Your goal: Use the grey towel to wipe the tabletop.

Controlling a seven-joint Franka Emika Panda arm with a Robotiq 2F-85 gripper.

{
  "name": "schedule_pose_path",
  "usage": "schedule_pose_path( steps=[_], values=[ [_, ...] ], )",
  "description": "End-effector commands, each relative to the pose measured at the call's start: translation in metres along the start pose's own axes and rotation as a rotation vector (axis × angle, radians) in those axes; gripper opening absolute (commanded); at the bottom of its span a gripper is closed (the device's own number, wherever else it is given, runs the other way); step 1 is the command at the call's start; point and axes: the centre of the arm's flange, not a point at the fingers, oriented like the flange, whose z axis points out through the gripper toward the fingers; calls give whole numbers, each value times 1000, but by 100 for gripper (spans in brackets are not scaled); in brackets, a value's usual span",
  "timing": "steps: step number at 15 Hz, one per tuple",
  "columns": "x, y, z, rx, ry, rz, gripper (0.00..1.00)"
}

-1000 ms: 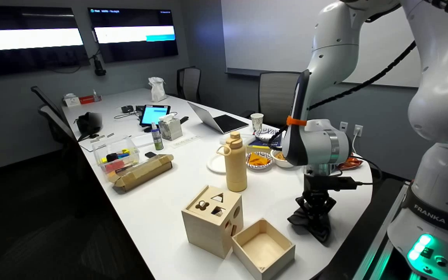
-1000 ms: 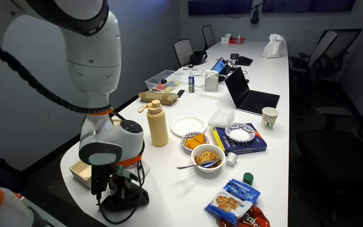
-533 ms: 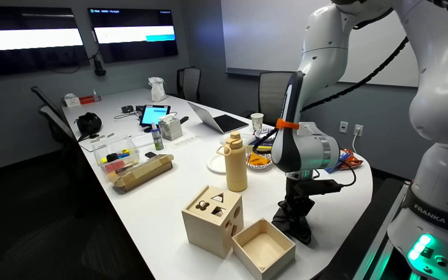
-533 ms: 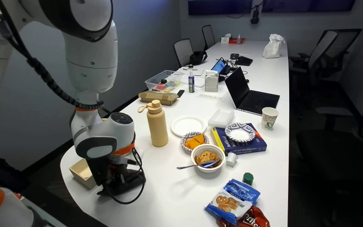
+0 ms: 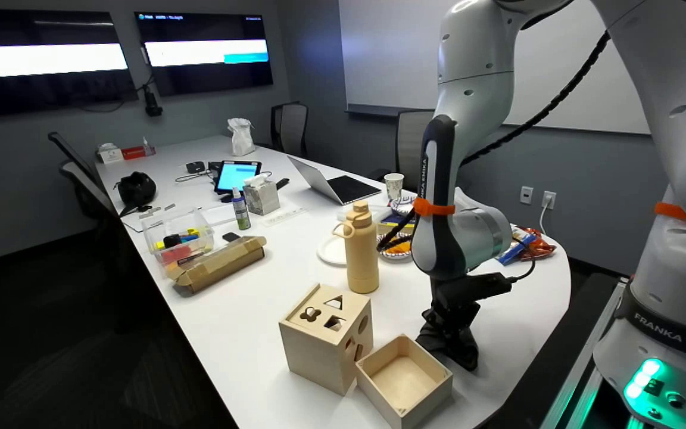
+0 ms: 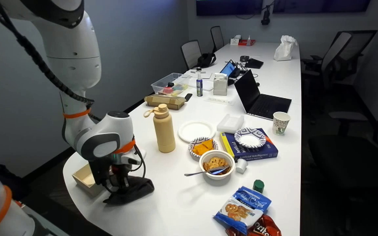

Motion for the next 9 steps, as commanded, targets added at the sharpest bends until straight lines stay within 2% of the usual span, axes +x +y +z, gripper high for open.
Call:
schedule_pose_path(
  steps=[1,5,9],
  values=[
    [23,-6,5,-40,115,36,1],
    [57,-19,-3,15,228,10,1],
    [83,-45,-4,116,258,-72,1]
  ],
)
